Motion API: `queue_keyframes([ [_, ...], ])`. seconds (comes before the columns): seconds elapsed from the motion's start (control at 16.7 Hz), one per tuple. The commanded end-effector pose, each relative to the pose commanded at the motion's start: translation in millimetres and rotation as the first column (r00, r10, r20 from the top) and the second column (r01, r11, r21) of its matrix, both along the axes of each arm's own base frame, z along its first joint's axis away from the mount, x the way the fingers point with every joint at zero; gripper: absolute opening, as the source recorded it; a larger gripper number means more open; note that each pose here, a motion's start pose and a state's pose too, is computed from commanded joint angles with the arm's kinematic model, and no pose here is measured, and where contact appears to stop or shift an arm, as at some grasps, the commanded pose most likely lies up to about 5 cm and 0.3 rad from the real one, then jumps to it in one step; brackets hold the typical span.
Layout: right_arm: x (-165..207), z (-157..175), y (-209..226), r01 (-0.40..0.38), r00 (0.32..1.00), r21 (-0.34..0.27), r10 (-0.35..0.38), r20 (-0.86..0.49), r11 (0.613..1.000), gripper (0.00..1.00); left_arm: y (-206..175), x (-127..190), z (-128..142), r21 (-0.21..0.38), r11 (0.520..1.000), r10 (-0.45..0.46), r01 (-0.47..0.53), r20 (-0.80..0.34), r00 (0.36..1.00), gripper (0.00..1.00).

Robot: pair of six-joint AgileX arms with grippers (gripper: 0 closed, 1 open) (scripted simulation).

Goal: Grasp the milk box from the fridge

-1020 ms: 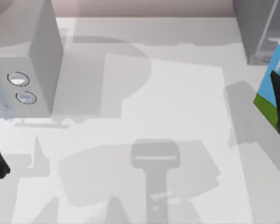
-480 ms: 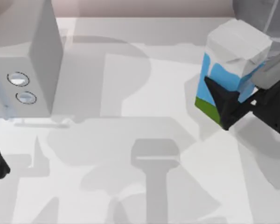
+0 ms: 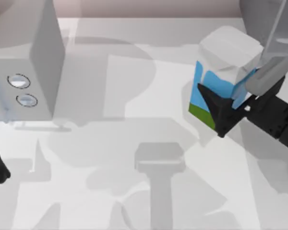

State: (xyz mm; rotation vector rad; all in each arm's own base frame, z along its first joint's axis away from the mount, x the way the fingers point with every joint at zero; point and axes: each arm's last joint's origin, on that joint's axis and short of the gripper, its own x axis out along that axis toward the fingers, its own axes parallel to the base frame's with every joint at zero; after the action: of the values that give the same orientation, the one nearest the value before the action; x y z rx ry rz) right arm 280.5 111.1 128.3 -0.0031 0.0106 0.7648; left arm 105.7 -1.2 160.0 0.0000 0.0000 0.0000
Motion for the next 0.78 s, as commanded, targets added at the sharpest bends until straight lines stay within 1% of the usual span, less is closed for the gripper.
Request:
queue_keyframes([
  [0.24, 4.0, -6.7, 2.3, 0.006, 1.000, -0.006, -0.006, -0.017, 1.000, 0.00, 0.0, 0.0, 0.0, 0.000, 1.000, 0.000, 0.000, 0.000, 1.000, 1.00],
  [0.54, 26.9, -29.1, 24.9, 0.002, 1.000, -0.007, -0.002, -0.021, 1.000, 0.00, 0.0, 0.0, 0.0, 0.000, 1.000, 0.000, 0.000, 0.000, 1.000, 1.00],
  [0.78, 38.2, -36.8, 37.4, 0.000, 1.000, 0.000, 0.000, 0.000, 1.000, 0.00, 0.0, 0.0, 0.0, 0.000, 1.000, 0.000, 0.000, 0.000, 1.000, 1.00],
])
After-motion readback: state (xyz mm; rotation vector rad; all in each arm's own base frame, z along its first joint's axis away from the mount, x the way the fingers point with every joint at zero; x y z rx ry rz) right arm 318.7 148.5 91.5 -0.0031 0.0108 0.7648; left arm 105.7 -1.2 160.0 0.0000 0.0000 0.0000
